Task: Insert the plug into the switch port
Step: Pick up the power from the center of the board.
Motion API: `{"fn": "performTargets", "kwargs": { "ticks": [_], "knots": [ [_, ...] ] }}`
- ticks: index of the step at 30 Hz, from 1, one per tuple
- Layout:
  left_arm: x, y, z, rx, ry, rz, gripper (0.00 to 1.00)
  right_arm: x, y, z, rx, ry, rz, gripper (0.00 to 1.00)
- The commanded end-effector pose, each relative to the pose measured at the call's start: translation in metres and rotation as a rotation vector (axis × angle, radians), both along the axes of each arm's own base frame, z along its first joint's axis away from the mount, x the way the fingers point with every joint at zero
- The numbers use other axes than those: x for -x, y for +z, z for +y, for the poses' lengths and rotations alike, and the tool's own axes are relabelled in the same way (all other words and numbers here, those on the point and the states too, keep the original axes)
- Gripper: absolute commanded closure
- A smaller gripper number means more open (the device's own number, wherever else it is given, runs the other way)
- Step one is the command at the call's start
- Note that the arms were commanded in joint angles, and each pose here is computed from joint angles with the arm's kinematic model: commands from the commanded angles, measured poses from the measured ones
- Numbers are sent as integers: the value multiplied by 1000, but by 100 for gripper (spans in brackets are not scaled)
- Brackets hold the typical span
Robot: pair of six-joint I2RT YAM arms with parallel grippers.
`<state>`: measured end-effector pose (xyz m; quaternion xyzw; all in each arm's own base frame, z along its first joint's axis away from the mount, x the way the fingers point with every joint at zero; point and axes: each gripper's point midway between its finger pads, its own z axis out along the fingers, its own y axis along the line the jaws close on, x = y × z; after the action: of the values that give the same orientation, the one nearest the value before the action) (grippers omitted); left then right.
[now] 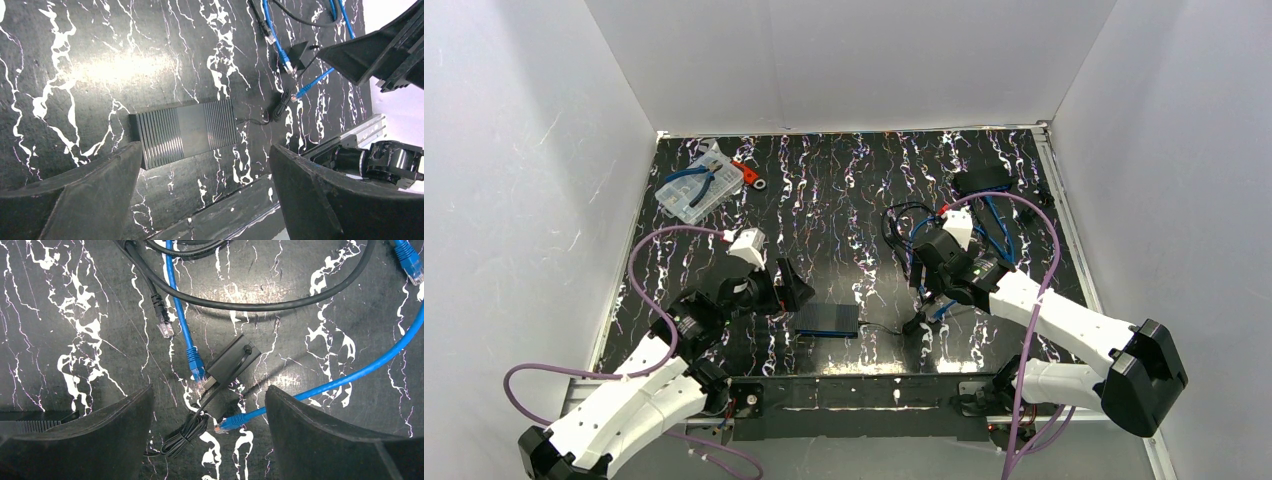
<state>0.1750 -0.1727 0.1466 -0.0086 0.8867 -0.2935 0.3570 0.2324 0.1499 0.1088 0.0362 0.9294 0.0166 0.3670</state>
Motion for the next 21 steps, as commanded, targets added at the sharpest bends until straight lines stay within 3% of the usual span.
{"fn": "performTargets", "kwargs": {
  "ticks": [1,21],
  "knots": [
    [-7,14,7,-31,29,-40,2,-8,12,6,-46,-23,-41,14],
    [-1,36,14,-5,16,-130,2,-3,14,-5,-14,-50,-25,15]
  ]
}}
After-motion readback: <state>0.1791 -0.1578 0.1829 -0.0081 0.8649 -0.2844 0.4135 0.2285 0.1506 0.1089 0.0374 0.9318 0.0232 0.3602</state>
